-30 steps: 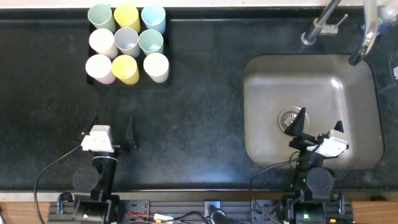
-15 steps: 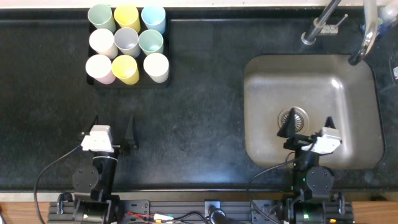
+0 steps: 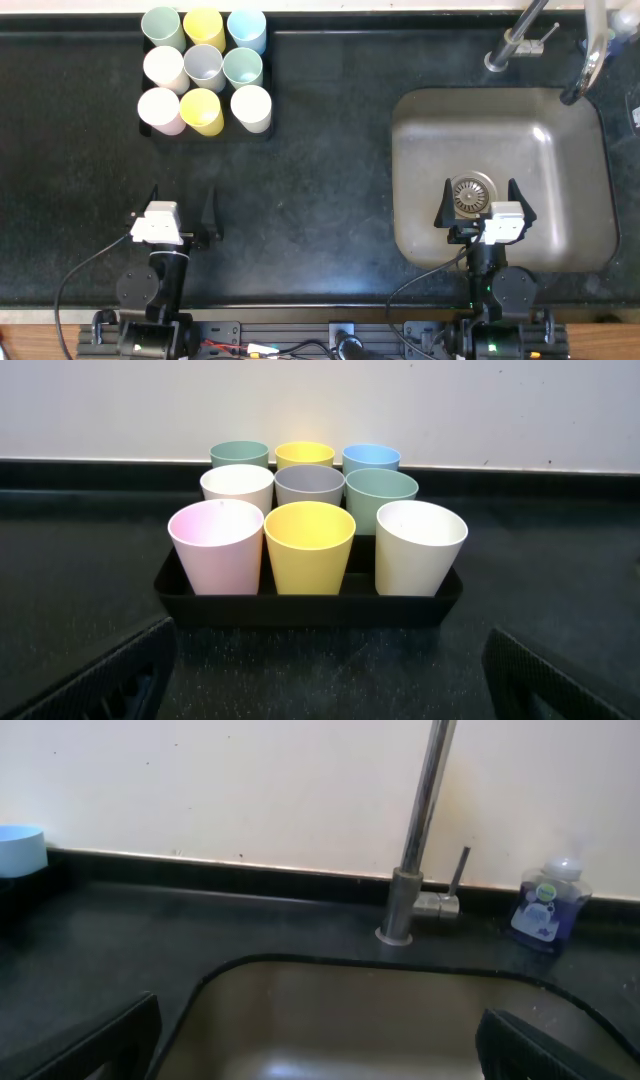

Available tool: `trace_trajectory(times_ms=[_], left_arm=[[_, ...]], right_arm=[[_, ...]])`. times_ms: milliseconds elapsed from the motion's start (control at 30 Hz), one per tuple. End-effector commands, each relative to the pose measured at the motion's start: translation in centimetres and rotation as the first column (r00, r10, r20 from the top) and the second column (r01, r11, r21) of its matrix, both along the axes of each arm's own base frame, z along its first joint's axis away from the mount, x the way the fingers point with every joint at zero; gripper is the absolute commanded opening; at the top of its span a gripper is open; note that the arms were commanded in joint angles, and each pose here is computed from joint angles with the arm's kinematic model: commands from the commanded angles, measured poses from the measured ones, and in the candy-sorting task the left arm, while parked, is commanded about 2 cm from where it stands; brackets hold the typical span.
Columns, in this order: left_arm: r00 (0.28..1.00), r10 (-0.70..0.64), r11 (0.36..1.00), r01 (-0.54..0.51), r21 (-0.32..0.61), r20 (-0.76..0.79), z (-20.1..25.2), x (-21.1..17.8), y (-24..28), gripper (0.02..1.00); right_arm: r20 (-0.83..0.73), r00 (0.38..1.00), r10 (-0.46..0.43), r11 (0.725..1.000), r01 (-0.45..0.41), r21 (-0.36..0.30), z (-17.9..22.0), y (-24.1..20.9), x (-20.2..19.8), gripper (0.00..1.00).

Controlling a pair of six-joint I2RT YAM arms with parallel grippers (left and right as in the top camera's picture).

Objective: Store Cups

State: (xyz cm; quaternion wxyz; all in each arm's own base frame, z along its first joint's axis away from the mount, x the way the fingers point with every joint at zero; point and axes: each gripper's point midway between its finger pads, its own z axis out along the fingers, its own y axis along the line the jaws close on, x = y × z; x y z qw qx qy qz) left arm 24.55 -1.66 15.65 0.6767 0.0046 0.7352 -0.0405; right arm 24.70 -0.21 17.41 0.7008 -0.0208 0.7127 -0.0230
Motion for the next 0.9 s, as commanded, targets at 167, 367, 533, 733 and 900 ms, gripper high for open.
trace_trajectory(times_ms=[167,367,533,733,900], left_arm=[[1.000,0.006,1.000,-0.006,-0.018,0.002,-0.01,-0.02,0.06,0.998],[1.000,0.006,1.000,-0.006,-0.018,0.002,-0.01,-0.02,0.06,0.996],[1.000,0.006,1.000,-0.006,-0.018,0.005,0.02,-0.01,0.06,0.998],[1.000,0.001,1.000,-0.001,-0.019,0.003,-0.01,-0.02,-0.07,0.998],[1.000,0.001,1.000,-0.001,-0.019,0.003,-0.01,-0.02,-0.07,0.998]], right_arm=[[-0.006,1.000,0.002,1.000,-0.002,-0.013,-0.47,-0.03,0.04,0.996],[-0.006,1.000,0.002,1.000,-0.002,-0.013,-0.48,-0.02,0.04,0.996],[-0.006,1.000,0.002,1.000,-0.002,-0.013,-0.47,-0.03,0.04,0.998],[-0.006,1.000,0.002,1.000,-0.002,-0.013,-0.48,-0.02,0.04,0.998],[-0.006,1.000,0.002,1.000,-0.002,-0.013,-0.48,-0.02,0.04,0.998]])
